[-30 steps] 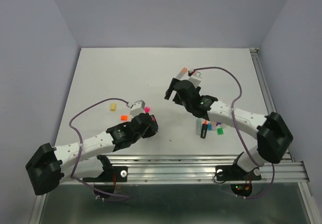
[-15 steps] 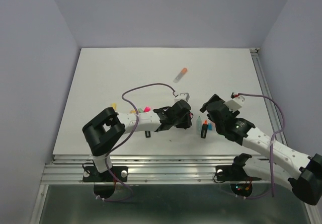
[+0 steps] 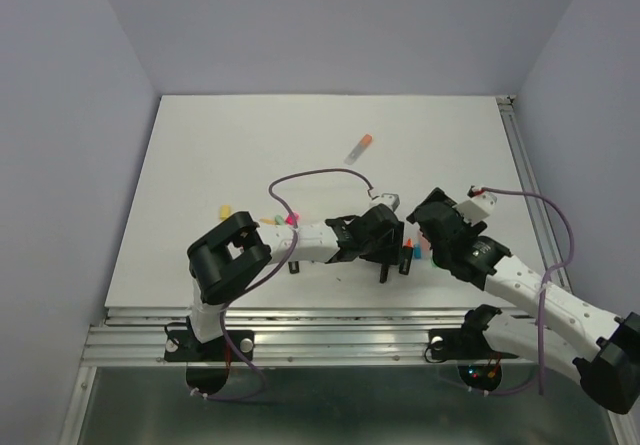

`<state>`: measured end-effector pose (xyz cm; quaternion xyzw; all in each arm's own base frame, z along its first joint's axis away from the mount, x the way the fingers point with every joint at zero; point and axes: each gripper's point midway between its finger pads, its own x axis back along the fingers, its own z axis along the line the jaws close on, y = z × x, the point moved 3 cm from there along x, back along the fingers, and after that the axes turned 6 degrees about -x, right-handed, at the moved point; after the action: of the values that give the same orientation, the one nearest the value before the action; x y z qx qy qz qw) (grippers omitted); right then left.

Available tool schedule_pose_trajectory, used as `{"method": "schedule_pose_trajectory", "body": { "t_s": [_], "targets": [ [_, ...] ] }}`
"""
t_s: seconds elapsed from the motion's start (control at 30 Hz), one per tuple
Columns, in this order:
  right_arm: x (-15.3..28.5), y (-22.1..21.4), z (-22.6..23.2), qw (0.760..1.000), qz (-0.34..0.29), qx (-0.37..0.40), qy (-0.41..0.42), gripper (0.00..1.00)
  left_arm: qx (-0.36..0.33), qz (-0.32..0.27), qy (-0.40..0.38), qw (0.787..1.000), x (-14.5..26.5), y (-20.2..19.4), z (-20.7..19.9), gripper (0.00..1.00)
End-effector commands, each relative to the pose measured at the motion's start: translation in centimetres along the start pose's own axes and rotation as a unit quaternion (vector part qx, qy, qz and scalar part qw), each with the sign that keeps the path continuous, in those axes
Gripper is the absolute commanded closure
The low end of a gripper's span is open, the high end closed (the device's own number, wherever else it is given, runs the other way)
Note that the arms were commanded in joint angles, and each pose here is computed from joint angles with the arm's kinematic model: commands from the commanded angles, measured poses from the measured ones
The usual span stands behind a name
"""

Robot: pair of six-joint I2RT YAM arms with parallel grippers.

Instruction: Open the pen caps

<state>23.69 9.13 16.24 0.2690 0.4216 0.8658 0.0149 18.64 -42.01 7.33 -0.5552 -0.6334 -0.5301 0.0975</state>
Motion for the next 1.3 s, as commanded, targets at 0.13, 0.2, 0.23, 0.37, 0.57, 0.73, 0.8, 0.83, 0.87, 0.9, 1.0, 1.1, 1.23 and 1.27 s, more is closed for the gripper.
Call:
{"method": "schedule_pose_trajectory", "body": {
  "t_s": [0.13,0.2,0.23,0.37,0.57,0.73,0.8,0.83,0.87,0.9,1.0,1.1,1.23,1.27],
  "targets": [
    [-1.7,1.4,3.7,1.000,-0.002,0.024,0.019,0.00,-0.006,-0.044,-0.033,0.998,3.3,2.9,-2.1,0.33],
    [-2.4,1.5,4.3,0.999,0.007,0.037,0.021,0.00,-0.005,-0.054,-0.024,0.998,3.9,3.0,-1.6,0.32],
    [-2.9,1.2,5.5,0.999,0.020,0.042,0.025,0.00,-0.002,-0.066,-0.026,0.997,5.0,3.5,-1.7,0.30],
    [-4.6,1.0,8.1,0.996,0.035,0.076,0.021,0.00,0.009,-0.101,0.014,0.995,7.8,3.5,0.7,0.05],
    [-8.4,-0.5,14.0,0.992,0.065,0.084,0.063,0.00,0.066,-0.184,0.081,0.977,14.5,3.7,6.3,0.01],
    [-13.4,-1.4,17.3,0.990,0.103,0.088,0.040,0.00,0.097,-0.228,0.108,0.963,17.7,3.3,9.6,0.01],
    [-15.3,-1.9,18.1,0.989,0.104,0.098,0.023,0.00,0.104,-0.233,0.115,0.960,18.1,2.7,10.5,0.01],
    [-17.1,-2.6,18.7,0.988,0.109,0.107,0.014,0.00,0.111,-0.238,0.116,0.958,18.6,2.4,11.0,0.01],
    [-17.9,-2.7,19.3,0.988,0.106,0.109,0.009,0.00,0.114,-0.241,0.117,0.957,18.8,2.2,11.3,0.01],
    [-18.7,-2.9,19.4,0.988,0.105,0.112,0.001,0.00,0.117,-0.245,0.118,0.955,18.9,2.2,11.6,0.01],
    [-22.2,-3.9,20.2,0.988,0.098,0.120,-0.017,0.00,0.122,-0.252,0.106,0.954,19.3,1.6,11.9,0.01],
    [-25.3,-4.4,21.3,0.988,0.104,0.111,-0.023,0.00,0.124,-0.261,0.092,0.953,19.7,1.3,12.1,0.01],
    [-28.1,-5.1,22.2,0.989,0.101,0.106,-0.016,0.03,0.128,-0.274,0.086,0.949,20.1,1.2,12.4,0.01],
    [-28.5,-5.1,22.3,0.990,0.098,0.102,-0.012,0.04,0.129,-0.277,0.083,0.949,20.1,1.2,12.4,0.01]
  ]
}}
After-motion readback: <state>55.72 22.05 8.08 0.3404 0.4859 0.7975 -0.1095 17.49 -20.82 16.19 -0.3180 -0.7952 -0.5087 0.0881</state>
